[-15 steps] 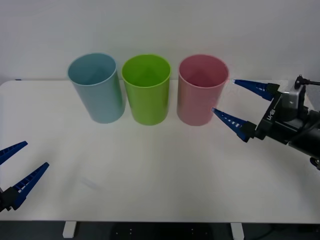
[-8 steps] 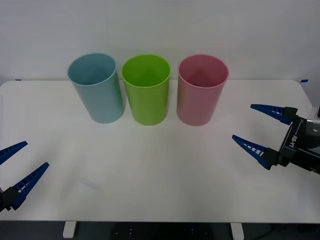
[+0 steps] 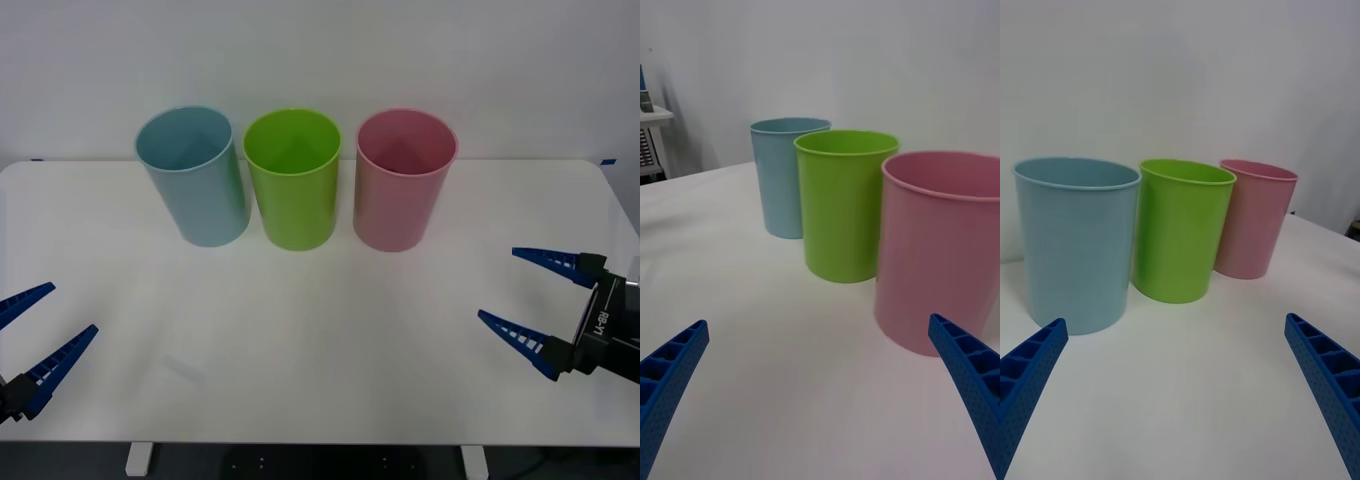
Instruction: Grasp the object on the table and drop it into the matching bin: aluminum can to the light blue bin, PET bottle to the pink bin.
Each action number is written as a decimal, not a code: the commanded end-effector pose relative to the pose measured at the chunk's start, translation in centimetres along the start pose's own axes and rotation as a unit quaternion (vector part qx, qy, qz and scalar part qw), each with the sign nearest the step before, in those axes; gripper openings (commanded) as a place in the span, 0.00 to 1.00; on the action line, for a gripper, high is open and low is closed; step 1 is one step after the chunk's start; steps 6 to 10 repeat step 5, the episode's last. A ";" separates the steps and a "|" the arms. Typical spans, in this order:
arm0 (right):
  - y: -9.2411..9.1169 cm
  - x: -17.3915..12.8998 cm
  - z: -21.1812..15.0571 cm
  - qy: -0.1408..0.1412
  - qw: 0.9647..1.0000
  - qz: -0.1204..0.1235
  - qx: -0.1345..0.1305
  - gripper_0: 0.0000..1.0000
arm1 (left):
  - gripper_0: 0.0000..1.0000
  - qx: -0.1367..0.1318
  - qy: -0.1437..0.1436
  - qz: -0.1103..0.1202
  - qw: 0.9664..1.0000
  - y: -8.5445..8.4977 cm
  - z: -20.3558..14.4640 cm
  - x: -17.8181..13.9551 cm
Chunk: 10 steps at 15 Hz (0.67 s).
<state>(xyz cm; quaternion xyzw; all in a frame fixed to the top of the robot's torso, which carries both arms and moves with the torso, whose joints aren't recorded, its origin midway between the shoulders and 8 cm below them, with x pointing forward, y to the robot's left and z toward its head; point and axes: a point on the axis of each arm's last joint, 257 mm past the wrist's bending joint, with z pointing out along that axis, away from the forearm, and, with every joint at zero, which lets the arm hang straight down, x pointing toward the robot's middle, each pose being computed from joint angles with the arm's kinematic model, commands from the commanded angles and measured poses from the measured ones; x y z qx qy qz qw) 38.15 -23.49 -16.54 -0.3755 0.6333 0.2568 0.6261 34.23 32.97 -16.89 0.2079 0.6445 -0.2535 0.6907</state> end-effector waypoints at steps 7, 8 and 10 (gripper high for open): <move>0.6 1.1 -0.7 0.009 1.000 0.013 0.002 1.00 | 1.00 0.000 0.000 0.000 1.000 0.0 0.0 0.0; 0.6 1.1 -0.7 0.009 1.000 0.013 0.002 1.00 | 1.00 0.000 0.000 0.000 1.000 0.0 0.0 0.0; 0.6 1.1 -0.7 0.009 1.000 0.013 0.002 1.00 | 1.00 0.000 0.000 0.000 1.000 0.0 0.0 0.0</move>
